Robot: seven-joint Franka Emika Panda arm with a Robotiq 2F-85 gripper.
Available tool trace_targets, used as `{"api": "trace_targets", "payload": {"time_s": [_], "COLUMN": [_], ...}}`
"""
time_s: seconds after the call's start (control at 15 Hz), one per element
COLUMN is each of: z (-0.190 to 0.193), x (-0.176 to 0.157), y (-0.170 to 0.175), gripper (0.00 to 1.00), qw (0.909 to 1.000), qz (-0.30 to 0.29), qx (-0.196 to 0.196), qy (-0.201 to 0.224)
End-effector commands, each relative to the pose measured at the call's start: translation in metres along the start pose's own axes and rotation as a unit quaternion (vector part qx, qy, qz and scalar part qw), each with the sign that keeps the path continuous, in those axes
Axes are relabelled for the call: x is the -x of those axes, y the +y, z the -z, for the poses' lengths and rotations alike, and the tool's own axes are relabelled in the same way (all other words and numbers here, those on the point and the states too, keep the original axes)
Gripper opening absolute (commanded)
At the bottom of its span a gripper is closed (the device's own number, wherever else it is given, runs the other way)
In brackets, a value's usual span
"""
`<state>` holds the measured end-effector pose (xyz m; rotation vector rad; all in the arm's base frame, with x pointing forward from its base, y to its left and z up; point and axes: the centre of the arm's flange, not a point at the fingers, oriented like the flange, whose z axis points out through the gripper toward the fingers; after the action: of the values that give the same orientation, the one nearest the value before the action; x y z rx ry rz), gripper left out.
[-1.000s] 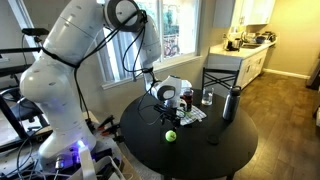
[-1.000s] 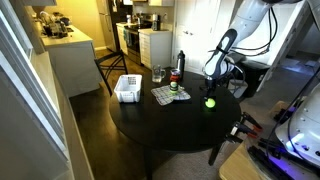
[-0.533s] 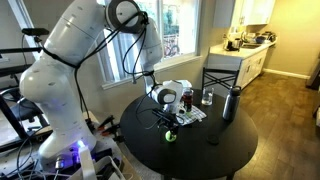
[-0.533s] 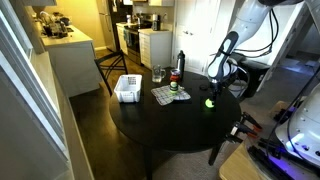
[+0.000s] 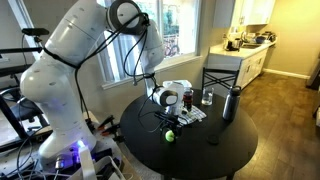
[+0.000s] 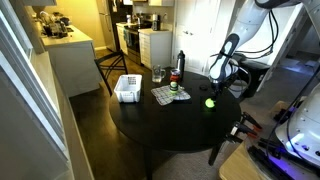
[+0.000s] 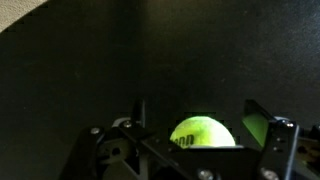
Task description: Pick up the green tennis ball and put it into the cylindrical tennis ball container
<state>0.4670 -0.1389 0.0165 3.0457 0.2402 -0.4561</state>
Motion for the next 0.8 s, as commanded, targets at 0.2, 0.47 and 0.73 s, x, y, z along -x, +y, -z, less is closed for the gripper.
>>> {"api": "trace_targets", "payload": {"time_s": [0.2,0.47,0.73], "z": [-0.049,-0.048,-0.041], "x": [-0.037,-0.046,-0.044], "y": [-0.013,-0.013,-0.011], "gripper": [1.00,1.00,1.00], "qw": [0.9987,0.9983,0.9979], "qz": [0.038,0.043,0.044], "qx": [-0.007,0.000,0.006], "qy": [0.033,0.040,0.047]}}
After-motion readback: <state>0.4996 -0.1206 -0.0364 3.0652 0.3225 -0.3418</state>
